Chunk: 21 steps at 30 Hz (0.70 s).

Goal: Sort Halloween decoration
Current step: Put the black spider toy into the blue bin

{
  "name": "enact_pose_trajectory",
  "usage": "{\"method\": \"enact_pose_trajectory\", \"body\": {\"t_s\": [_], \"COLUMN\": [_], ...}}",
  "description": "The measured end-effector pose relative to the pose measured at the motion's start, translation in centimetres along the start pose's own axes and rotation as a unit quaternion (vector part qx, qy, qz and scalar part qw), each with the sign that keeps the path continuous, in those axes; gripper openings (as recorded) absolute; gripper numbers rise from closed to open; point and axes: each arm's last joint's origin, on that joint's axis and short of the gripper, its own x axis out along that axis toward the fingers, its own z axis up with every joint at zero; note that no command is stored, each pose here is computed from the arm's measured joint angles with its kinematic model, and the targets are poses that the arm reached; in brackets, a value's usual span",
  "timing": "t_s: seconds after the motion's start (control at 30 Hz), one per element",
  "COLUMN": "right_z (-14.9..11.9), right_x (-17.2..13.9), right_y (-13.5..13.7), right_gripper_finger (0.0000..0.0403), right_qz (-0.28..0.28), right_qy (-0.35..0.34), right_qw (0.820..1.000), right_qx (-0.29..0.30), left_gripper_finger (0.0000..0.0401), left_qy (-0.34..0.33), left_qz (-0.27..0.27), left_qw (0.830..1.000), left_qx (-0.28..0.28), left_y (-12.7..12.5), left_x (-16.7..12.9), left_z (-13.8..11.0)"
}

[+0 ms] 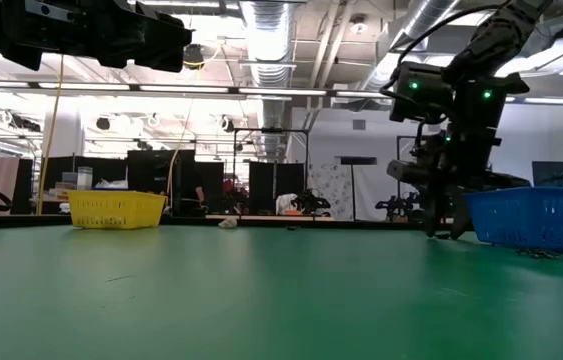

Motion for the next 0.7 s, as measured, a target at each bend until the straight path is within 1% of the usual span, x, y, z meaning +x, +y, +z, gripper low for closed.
{"method": "enact_pose_trajectory", "body": {"t_s": [0.17, 0.3, 0.53, 0.7], "right_z": [0.0, 0.0, 0.8, 1.6], "right_x": [0.0, 0.0, -0.9, -2.3], "right_y": [0.0, 0.0, 1.2, 3.0], "right_gripper_finger": [0.0133, 0.0104, 0.0095, 0.0095], "right_qz": [-0.002, -0.002, 0.022, 0.063], "right_qy": [-0.001, -0.001, -0.008, -0.006], "right_qw": [1.000, 1.000, 0.999, 0.996], "right_qx": [-0.013, -0.018, -0.036, -0.056], "left_gripper_finger": [0.0015, 0.0015, 0.0015, 0.0015], "left_qy": [0.000, 0.000, 0.000, 0.002], "left_qz": [0.000, 0.000, 0.000, 0.000], "left_qw": [1.000, 1.000, 1.000, 1.000], "left_qx": [0.000, 0.000, 0.000, 0.000], "left_y": [0.0, 0.0, 0.0, 0.0], "left_x": [0.0, 0.0, 0.0, 0.0], "left_z": [0.0, 0.0, 0.0, 0.0]}}
